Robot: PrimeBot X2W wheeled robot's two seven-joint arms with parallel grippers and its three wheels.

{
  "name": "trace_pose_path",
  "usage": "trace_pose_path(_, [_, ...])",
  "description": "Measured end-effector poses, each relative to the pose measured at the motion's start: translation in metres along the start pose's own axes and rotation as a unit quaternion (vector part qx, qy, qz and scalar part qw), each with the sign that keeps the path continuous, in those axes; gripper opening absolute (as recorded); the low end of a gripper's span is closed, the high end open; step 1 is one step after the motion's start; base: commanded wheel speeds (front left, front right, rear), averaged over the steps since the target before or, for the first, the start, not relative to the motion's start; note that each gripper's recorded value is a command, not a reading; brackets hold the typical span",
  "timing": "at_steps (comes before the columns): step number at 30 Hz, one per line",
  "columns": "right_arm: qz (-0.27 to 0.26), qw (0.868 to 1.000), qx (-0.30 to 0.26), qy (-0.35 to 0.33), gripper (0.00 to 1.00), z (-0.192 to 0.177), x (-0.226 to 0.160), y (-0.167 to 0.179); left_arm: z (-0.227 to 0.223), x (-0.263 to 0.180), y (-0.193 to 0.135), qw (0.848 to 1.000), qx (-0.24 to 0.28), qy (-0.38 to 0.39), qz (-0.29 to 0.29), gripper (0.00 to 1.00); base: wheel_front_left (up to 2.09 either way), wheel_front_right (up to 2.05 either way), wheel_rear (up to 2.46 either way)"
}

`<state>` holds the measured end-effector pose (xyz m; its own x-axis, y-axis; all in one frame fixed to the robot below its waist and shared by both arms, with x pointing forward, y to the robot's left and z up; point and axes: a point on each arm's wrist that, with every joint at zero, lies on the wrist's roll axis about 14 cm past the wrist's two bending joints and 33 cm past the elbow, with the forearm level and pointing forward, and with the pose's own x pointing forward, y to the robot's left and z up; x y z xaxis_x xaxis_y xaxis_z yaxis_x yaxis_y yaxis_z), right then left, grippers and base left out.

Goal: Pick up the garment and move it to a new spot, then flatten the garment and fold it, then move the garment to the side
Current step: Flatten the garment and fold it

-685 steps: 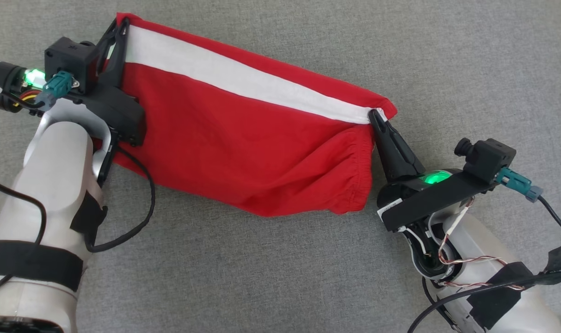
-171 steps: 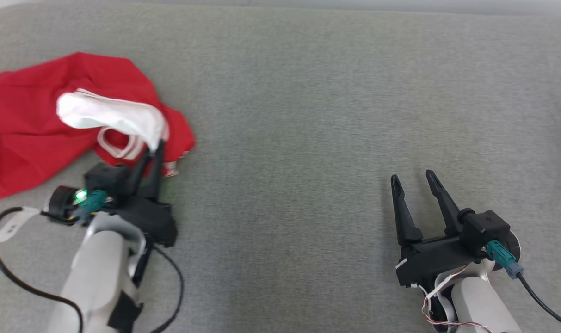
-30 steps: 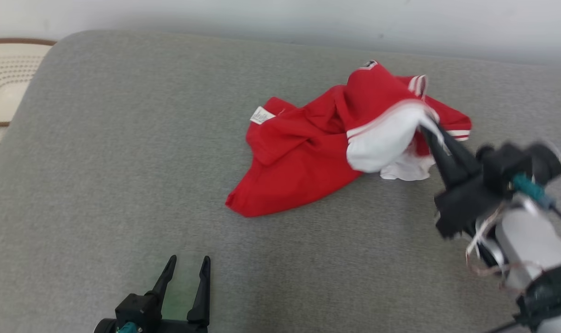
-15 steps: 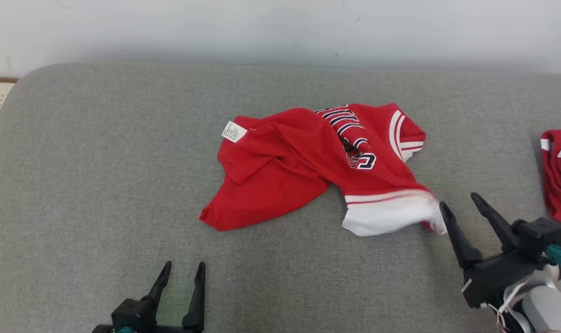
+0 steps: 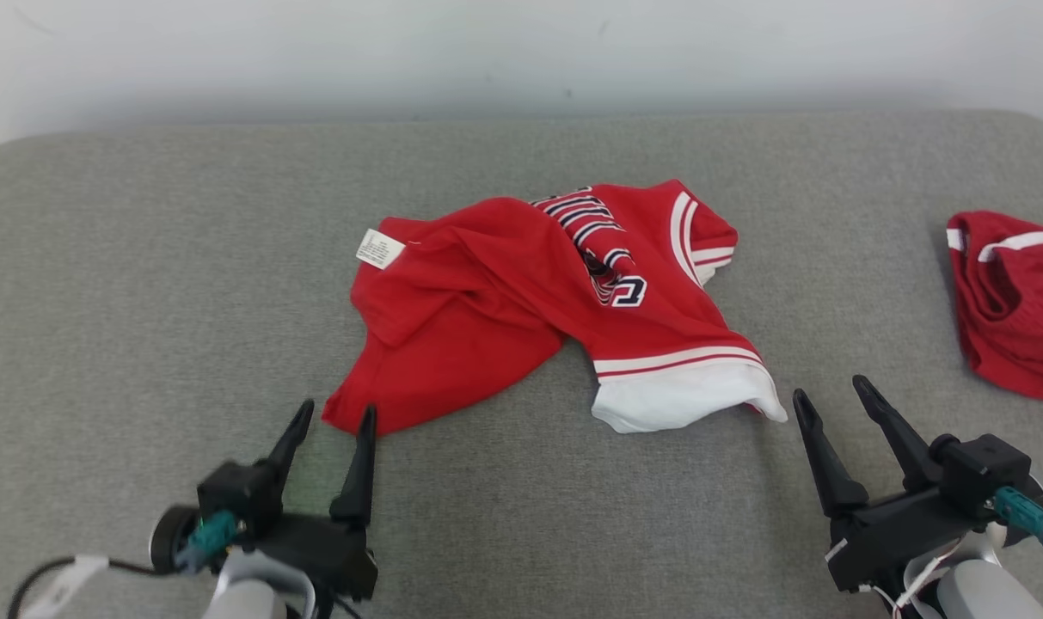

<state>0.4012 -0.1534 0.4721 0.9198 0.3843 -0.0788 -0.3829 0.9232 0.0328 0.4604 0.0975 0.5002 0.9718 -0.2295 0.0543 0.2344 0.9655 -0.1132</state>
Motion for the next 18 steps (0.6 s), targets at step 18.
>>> trace_pose_path(18, [-0.055, 0.998, 0.019, 0.02, 1.0, -0.019, -0.003, -0.025, -0.044, 0.085, -0.026, 0.997, 0.017, 0.062, -0.047, 1.0, 0.0, 0.0, 0.0])
